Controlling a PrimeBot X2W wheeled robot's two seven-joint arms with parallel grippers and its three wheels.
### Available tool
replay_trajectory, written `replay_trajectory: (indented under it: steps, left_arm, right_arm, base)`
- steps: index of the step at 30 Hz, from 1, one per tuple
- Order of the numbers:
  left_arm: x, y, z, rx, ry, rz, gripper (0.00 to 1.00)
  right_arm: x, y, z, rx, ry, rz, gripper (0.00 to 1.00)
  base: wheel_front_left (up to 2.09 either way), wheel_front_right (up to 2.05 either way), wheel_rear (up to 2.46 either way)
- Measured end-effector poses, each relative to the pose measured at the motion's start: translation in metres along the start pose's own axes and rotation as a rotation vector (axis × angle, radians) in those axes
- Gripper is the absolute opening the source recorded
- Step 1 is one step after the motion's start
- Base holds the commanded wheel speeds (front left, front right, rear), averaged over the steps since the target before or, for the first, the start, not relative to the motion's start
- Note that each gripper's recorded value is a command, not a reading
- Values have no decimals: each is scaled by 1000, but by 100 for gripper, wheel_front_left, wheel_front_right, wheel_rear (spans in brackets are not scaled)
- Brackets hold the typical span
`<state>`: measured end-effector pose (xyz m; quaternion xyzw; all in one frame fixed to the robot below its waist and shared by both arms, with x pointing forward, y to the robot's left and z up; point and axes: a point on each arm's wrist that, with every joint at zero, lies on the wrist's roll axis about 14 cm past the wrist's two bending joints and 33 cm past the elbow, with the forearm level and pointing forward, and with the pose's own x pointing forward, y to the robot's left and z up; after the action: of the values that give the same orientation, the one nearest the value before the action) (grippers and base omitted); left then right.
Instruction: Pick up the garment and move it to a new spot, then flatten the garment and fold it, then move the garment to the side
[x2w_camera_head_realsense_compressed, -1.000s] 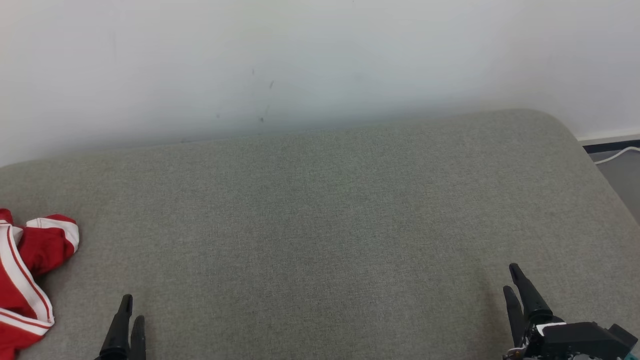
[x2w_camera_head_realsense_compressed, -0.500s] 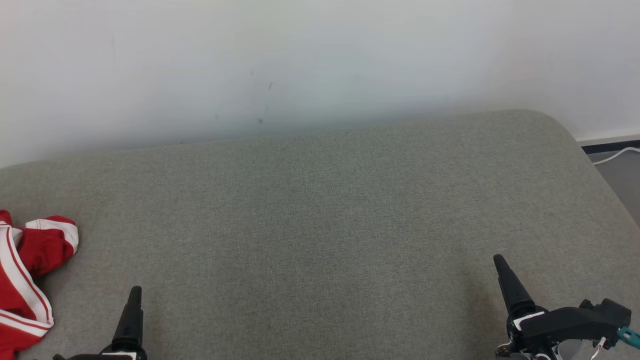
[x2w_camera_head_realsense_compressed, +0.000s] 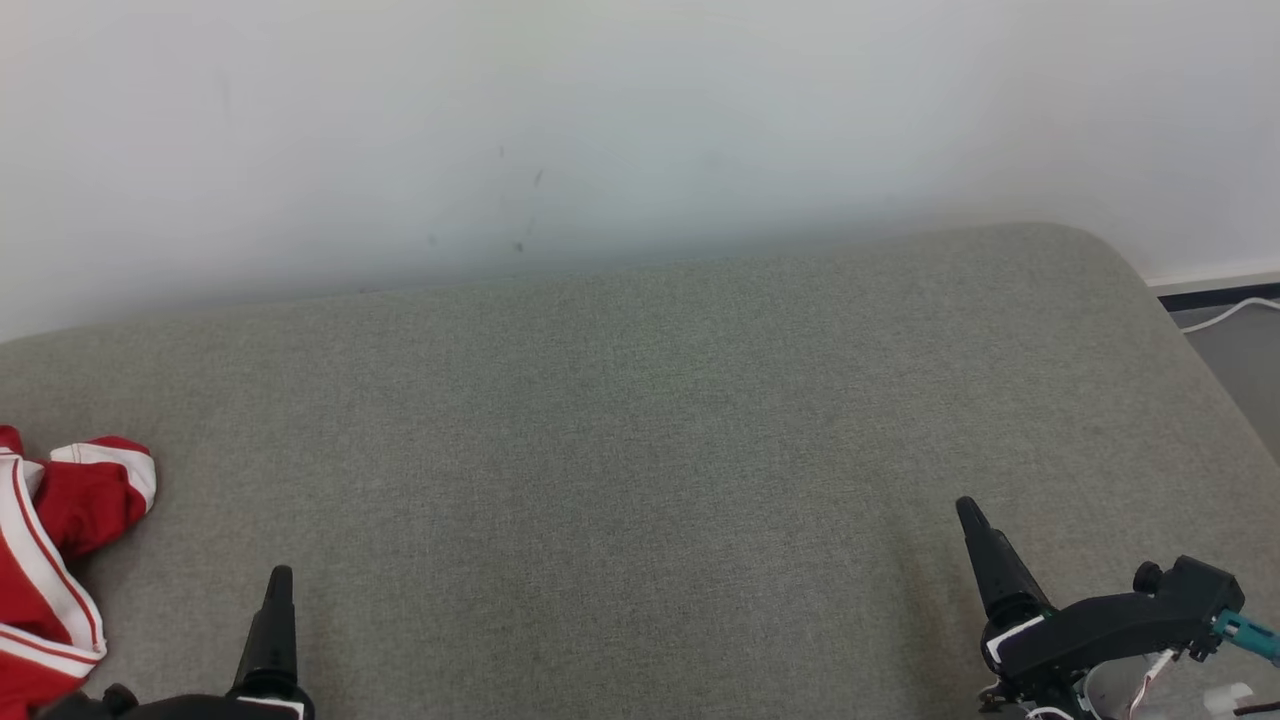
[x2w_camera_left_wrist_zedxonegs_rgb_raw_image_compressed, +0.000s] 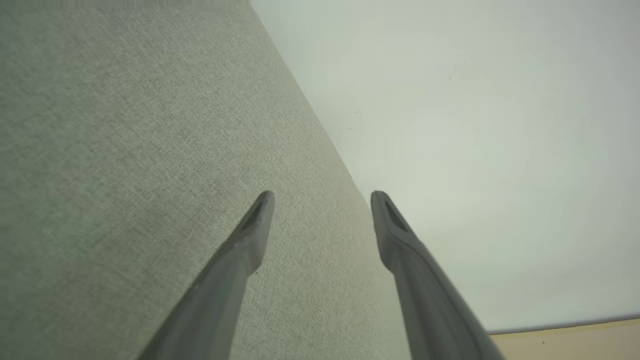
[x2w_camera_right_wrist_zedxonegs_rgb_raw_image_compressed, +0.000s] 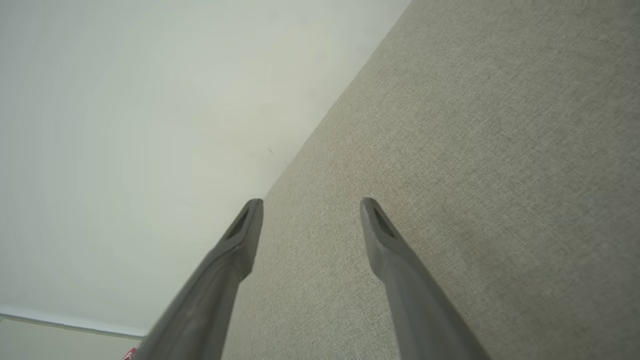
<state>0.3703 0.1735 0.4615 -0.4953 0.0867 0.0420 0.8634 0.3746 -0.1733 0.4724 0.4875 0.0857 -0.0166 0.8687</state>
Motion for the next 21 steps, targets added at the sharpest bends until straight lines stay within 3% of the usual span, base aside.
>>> replay_trajectory:
  steps: [21]
  left_arm:
    - [-2, -8, 25, 372, -123, 15, 100]
  right_arm:
    - [0, 14, 16, -308, -61, 23, 100]
  base:
    - [0, 0, 0]
